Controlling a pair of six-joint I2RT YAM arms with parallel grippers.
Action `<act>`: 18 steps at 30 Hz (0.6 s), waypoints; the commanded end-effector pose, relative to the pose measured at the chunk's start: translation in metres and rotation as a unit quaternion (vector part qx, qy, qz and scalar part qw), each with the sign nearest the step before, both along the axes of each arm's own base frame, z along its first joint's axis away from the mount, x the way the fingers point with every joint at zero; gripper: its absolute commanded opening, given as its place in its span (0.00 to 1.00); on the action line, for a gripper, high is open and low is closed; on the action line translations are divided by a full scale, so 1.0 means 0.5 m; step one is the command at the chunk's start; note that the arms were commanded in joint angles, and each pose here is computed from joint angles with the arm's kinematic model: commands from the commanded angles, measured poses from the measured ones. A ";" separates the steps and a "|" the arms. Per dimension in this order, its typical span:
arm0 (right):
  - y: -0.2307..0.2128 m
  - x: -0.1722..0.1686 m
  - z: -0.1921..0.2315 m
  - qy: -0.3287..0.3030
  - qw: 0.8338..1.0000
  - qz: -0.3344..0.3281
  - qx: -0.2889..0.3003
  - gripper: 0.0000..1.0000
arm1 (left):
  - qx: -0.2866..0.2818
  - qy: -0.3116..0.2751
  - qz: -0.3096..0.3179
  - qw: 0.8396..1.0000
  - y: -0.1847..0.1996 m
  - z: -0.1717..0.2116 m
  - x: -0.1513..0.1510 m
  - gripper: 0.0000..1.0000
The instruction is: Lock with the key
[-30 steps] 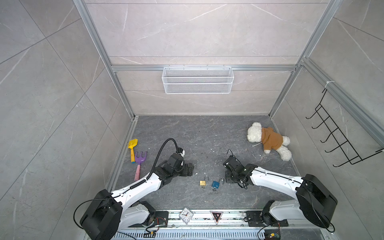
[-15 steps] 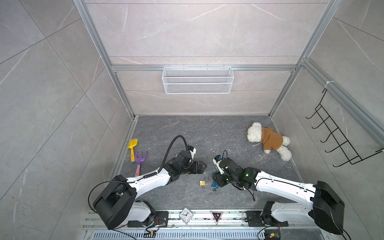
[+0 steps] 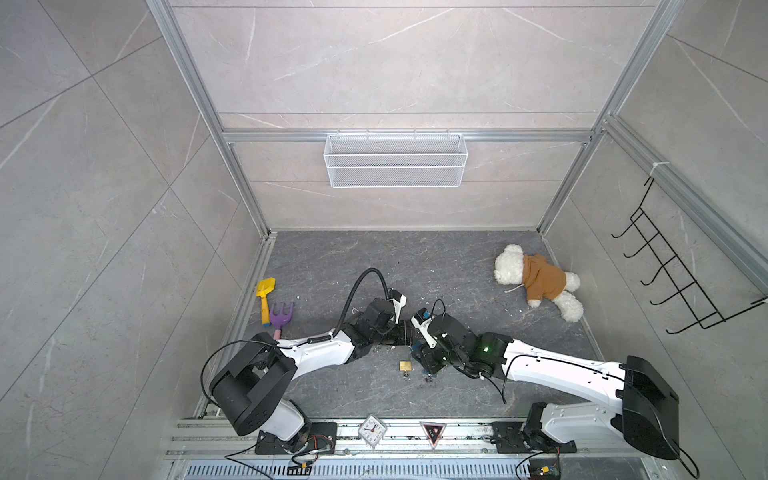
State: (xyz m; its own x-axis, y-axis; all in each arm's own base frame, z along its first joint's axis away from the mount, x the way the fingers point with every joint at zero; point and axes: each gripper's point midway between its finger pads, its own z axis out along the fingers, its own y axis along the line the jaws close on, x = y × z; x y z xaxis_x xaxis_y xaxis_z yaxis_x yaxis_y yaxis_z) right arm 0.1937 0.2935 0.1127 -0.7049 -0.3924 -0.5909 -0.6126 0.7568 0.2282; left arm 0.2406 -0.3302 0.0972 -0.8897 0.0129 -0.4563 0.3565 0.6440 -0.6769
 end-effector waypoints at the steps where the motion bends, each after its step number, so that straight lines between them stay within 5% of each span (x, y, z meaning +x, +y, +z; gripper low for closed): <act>1: 0.022 0.019 0.033 -0.029 1.000 0.005 0.011 0.15 | -0.030 -0.010 -0.017 0.999 -0.028 0.034 0.004 0.46; 6: 0.020 0.021 0.030 -0.031 0.999 0.003 0.008 0.15 | -0.029 -0.004 -0.016 0.999 -0.028 0.028 0.001 0.26; 10: 0.016 0.023 0.031 -0.036 0.999 -0.002 0.011 0.15 | -0.028 0.000 -0.018 0.999 -0.030 0.025 -0.001 0.00; 15: 0.018 0.029 0.041 -0.047 0.998 -0.010 0.027 0.17 | -0.042 0.003 -0.018 0.999 -0.035 0.030 -0.004 0.00; 18: 0.021 0.032 0.057 -0.063 0.996 -0.014 0.053 0.28 | -0.064 0.006 0.007 0.998 -0.035 0.052 0.006 0.00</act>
